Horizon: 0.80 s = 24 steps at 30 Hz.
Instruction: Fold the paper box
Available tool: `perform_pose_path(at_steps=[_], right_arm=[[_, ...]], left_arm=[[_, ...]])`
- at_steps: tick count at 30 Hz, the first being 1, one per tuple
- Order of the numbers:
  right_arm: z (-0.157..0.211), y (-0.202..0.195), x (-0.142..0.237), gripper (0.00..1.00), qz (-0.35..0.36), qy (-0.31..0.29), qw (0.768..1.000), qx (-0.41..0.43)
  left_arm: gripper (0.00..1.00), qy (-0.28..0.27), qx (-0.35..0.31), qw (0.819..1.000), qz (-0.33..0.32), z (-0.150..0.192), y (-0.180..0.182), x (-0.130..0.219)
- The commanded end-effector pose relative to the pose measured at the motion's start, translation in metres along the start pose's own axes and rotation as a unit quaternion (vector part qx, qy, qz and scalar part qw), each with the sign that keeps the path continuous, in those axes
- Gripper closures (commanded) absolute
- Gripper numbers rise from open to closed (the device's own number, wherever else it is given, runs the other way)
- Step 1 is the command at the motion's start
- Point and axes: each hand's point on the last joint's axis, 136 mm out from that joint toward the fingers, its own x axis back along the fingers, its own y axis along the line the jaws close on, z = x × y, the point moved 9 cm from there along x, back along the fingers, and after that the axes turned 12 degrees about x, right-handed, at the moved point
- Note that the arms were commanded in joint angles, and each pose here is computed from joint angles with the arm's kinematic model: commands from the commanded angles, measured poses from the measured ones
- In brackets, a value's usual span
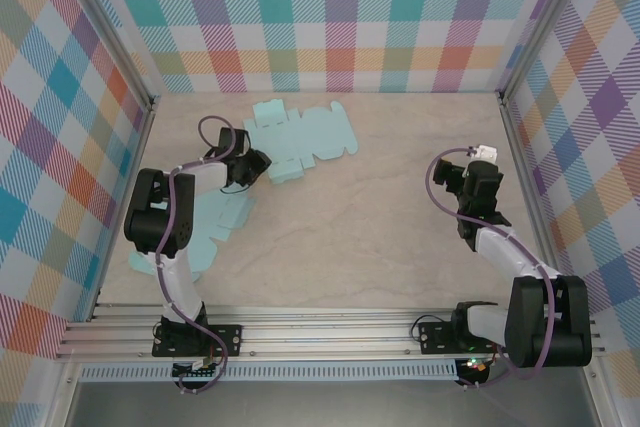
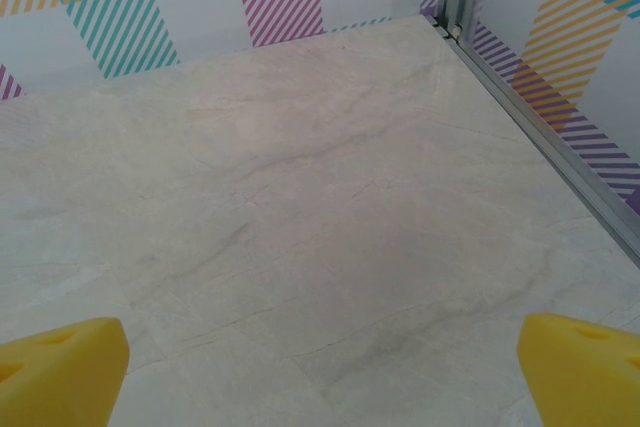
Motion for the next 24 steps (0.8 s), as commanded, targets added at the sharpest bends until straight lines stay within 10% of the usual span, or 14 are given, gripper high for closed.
perform_pose_path(at_steps=[1,6,12,24], right_arm=[[-0.004,0.001,0.005,0.00,-0.008,-0.017,1.000,-0.008],[-0.007,0.002,0.007,0.00,-0.019,-0.018,1.000,-0.009],[-0.016,0.009,0.027,0.00,-0.088,-0.023,0.996,-0.021],[-0.048,0.010,0.099,0.00,-0.195,-0.063,0.978,-0.043]], left_arm=[[0.75,-0.006,-0.006,1.000,0.001,-0.002,-0.007,-0.004],[1.00,-0.032,-0.059,0.998,-0.023,-0.008,-0.021,0.007],[1.00,-0.075,-0.252,0.965,-0.008,0.009,-0.081,0.059],[1.00,-0.142,-0.670,0.728,0.033,0.134,-0.175,0.163]])
